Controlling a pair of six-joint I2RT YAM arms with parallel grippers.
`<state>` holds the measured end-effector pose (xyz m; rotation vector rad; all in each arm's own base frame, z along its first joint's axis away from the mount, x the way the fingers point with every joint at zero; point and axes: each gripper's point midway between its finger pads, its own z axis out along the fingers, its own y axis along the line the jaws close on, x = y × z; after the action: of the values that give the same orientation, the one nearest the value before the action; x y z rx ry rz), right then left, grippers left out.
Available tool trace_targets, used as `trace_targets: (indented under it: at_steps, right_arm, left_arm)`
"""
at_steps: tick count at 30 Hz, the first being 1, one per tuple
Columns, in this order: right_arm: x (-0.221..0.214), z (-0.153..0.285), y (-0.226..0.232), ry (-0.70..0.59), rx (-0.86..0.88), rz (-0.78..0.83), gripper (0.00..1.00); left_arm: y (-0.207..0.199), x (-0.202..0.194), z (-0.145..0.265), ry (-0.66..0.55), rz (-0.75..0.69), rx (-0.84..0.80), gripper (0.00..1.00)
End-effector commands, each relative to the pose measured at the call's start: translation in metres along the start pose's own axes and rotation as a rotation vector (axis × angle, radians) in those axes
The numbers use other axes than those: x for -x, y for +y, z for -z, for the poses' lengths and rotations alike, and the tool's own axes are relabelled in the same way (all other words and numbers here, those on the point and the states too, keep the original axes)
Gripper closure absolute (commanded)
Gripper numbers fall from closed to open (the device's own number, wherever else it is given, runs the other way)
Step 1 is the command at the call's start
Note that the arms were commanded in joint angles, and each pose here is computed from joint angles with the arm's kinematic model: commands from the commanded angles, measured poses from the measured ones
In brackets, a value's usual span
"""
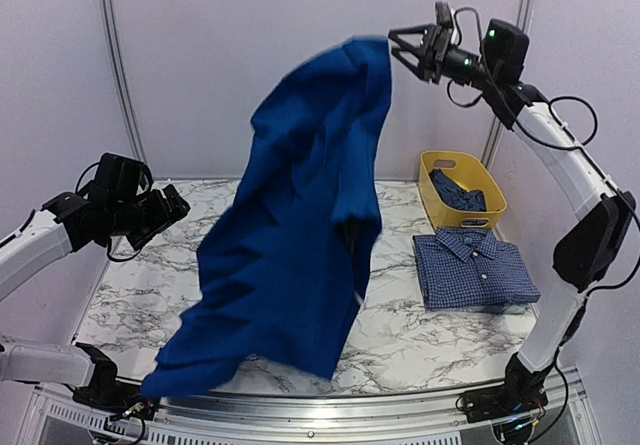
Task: Fold and stack the mixed laundry pile
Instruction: Place the crumpled skirt at the center of the board, then move the crumpled skirt to the center of the board.
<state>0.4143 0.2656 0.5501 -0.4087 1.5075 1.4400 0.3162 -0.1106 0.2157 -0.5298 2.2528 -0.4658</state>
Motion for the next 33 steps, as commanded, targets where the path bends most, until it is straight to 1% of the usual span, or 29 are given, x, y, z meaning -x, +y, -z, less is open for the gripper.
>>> trace_targets:
  at_steps: [1,4,7,10,12,14,16,18,20,22,24,27,30,33]
  right_arm:
    - [-0.103,0.054,-0.164,0.261,-0.515,-0.084,0.04]
    - [-0.159,0.076,-0.181,0.394,-0.614,-0.069,0.04]
    - [-0.212,0.093,-0.179,0.516,-0.623,-0.082,0.1]
    - [-0.269,0.098,-0.162,0.641,-0.561,-0.123,0.16]
    - [-0.308,0.093,-0.143,0.72,-0.482,-0.166,0.19]
    - [-0.34,0.089,-0.128,0.783,-0.431,-0.196,0.21]
    - [-0.369,0.09,-0.118,0.844,-0.403,-0.22,0.22]
    - [-0.395,0.094,-0.113,0.904,-0.388,-0.251,0.25]
    - [-0.414,0.101,-0.113,0.95,-0.389,-0.273,0.27]
    - [-0.421,0.106,-0.118,0.963,-0.411,-0.283,0.27]
    - [-0.42,0.105,-0.122,0.957,-0.425,-0.279,0.27]
    - [-0.41,0.102,-0.128,0.936,-0.443,-0.276,0.26]
    - [-0.402,0.106,-0.14,0.919,-0.478,-0.284,0.25]
    - [-0.4,0.114,-0.152,0.916,-0.509,-0.304,0.25]
  left_arm:
    - [0.001,0.0,0.008,-0.013,-0.029,-0.024,0.01]
    - [-0.004,-0.011,0.011,0.027,-0.108,-0.074,0.01]
    - [-0.016,-0.033,0.007,0.105,-0.237,-0.133,0.01]
    - [-0.036,-0.08,-0.001,0.242,-0.346,-0.198,0.01]
    - [-0.047,-0.12,-0.01,0.35,-0.434,-0.21,0.02]
    - [-0.052,-0.162,-0.02,0.456,-0.524,-0.196,0.08]
    - [-0.05,-0.198,-0.03,0.557,-0.576,-0.172,0.17]
    - [-0.049,-0.226,-0.039,0.628,-0.63,-0.146,0.28]
    - [-0.042,-0.246,-0.053,0.688,-0.652,-0.099,0.38]
    - [-0.037,-0.251,-0.067,0.694,-0.655,-0.05,0.45]
    - [-0.029,-0.255,-0.087,0.706,-0.664,0.014,0.49]
    - [-0.021,-0.243,-0.12,0.695,-0.613,0.097,0.55]
    - [-0.007,-0.214,-0.155,0.671,-0.519,0.165,0.62]
    - [-0.001,-0.17,-0.193,0.623,-0.448,0.189,0.64]
